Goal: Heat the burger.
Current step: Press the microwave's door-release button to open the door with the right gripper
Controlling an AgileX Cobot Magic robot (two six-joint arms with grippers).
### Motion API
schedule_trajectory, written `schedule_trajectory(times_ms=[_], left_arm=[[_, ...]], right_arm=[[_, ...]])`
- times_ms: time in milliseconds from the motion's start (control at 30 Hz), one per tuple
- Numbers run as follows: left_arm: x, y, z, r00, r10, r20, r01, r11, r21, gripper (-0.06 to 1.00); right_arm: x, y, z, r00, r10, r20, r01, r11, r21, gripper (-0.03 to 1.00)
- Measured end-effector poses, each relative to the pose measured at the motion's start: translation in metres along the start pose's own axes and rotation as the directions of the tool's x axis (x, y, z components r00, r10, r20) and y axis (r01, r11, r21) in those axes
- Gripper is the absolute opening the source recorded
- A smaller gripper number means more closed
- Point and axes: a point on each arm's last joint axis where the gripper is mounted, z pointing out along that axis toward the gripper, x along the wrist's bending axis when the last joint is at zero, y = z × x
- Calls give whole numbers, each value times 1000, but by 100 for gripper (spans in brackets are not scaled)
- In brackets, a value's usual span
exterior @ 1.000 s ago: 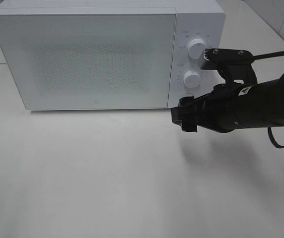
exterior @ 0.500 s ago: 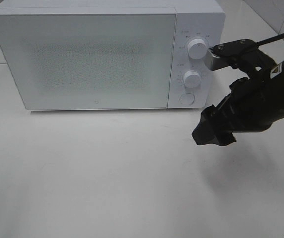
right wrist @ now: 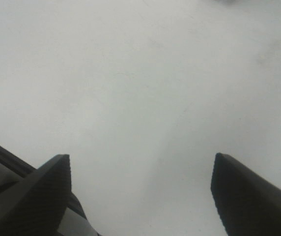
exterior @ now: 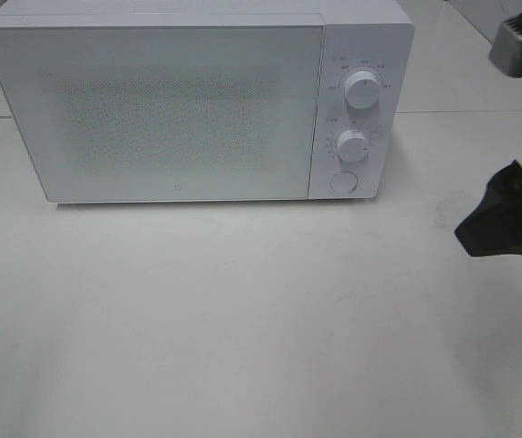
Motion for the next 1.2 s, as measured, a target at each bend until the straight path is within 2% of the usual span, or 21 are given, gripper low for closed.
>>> schedule_trajectory(times_ms=[133, 333, 433, 567, 633, 733, 800, 833, 900, 1033, 1133, 1200], left_arm=[[0, 0, 0, 1000, 0, 0, 0, 1000, 0, 99], [0, 0, 0, 1000, 0, 0, 0, 1000, 0, 99], [0, 0, 0, 1000, 0, 0, 0, 1000, 0, 99], [0, 0, 0, 1000, 0, 0, 0, 1000, 0, 99], [0, 0, 0, 1000, 0, 0, 0, 1000, 0, 99], [0, 0, 0, 1000, 0, 0, 0, 1000, 0, 99], [0, 0, 0, 1000, 0, 0, 0, 1000, 0, 99], [0, 0, 0, 1000, 0, 0, 0, 1000, 0, 99], [0, 0, 0, 1000, 0, 0, 0, 1000, 0, 99], [0, 0, 0, 1000, 0, 0, 0, 1000, 0, 99], [0, 0, 0, 1000, 0, 0, 0, 1000, 0, 99], [0, 0, 0, 1000, 0, 0, 0, 1000, 0, 99]], right_arm=[[-1, -15, -32, 1000, 8, 30, -6, 998, -62, 76], [0, -37, -42, 999, 31, 33, -28, 996, -82, 76], [-1, -57, -44, 997, 69, 40, -66, 995, -73, 76], [-10, -89, -50, 979, 176, 100, -167, 982, -91, 76], [-11, -94, -51, 975, 189, 118, -178, 979, -99, 76], [-11, -110, -59, 961, 234, 147, -211, 965, -154, 76], [-9, -124, -67, 949, 266, 167, -225, 947, -230, 76], [-9, -124, -67, 949, 266, 167, -225, 947, -230, 76], [-6, -135, -76, 940, 289, 180, -224, 923, -311, 76], [-3, -146, -80, 932, 308, 192, -221, 901, -374, 76], [1, -154, -86, 925, 323, 200, -212, 876, -433, 76], [5, -163, -93, 921, 331, 205, -192, 844, -501, 76]])
